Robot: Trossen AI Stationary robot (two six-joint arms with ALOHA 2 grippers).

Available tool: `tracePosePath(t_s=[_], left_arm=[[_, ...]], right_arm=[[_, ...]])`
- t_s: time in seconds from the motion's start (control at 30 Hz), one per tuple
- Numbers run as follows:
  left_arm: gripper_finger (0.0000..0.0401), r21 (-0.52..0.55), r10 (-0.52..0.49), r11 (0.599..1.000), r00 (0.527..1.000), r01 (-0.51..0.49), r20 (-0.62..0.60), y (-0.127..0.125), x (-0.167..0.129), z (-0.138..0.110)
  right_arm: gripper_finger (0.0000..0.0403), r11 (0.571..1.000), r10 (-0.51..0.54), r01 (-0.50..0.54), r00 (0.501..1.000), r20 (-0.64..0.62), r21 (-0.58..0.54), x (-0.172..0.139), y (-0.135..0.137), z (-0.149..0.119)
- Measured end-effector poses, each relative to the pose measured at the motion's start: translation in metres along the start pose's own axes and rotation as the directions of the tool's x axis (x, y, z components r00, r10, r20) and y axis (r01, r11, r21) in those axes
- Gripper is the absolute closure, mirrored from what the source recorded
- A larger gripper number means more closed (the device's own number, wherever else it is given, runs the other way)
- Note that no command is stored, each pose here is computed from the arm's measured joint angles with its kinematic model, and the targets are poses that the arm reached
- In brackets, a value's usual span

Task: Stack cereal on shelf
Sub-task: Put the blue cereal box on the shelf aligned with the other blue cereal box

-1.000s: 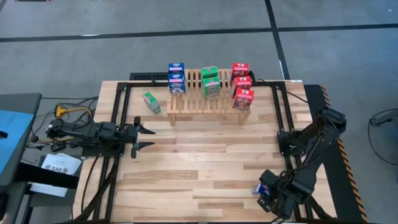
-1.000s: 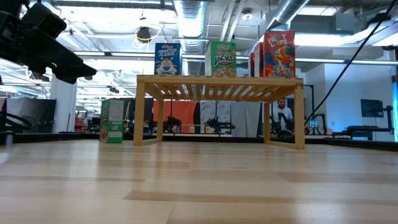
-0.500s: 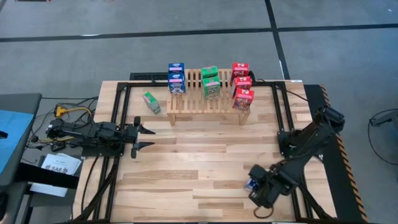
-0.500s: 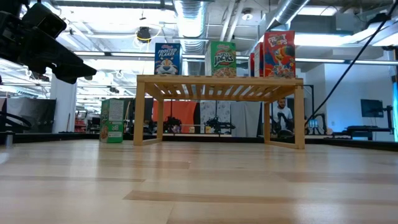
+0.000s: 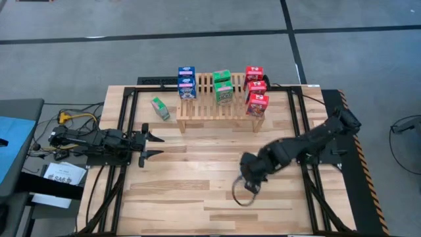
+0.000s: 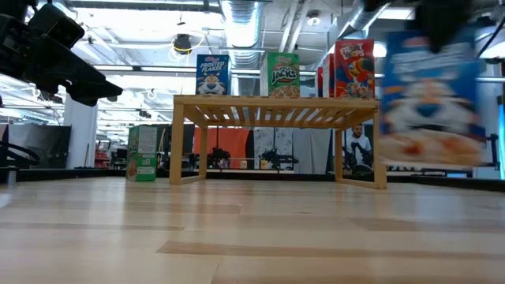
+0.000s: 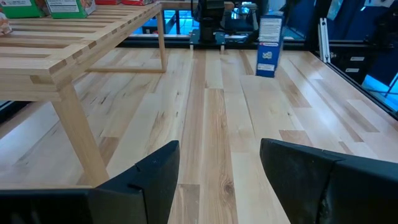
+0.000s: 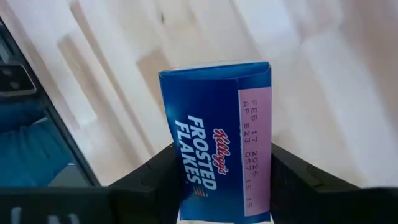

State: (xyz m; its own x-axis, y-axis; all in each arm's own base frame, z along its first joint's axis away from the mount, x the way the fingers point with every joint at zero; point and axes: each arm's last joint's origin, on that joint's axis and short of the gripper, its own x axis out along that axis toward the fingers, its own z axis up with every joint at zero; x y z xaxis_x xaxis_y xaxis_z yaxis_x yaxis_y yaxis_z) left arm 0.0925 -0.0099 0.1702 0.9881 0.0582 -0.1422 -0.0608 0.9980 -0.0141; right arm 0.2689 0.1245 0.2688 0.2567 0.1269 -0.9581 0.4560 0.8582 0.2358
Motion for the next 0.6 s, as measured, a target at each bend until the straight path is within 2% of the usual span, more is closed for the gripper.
tracePosePath(t_s=[0.27,0.43,0.6], left_arm=[[0.0187,0.000,0.000,1.000,1.000,0.000,-0.001,0.000,0.000,0.000],[0.0187,0.000,-0.001,1.000,1.000,0.001,0.000,0.000,0.000,0.000],[0.0187,0.000,-0.001,1.000,1.000,0.001,0.000,0.000,0.000,0.000]], right_arm=[[0.0198,0.993,0.017,-0.010,0.998,0.061,-0.120,-0.012,-0.025,0.057],[0.0198,0.975,-0.011,0.022,0.999,0.052,-0.222,-0.010,-0.025,0.089],[0.0198,0.938,-0.062,0.060,0.998,0.005,-0.340,-0.005,-0.019,0.119]])
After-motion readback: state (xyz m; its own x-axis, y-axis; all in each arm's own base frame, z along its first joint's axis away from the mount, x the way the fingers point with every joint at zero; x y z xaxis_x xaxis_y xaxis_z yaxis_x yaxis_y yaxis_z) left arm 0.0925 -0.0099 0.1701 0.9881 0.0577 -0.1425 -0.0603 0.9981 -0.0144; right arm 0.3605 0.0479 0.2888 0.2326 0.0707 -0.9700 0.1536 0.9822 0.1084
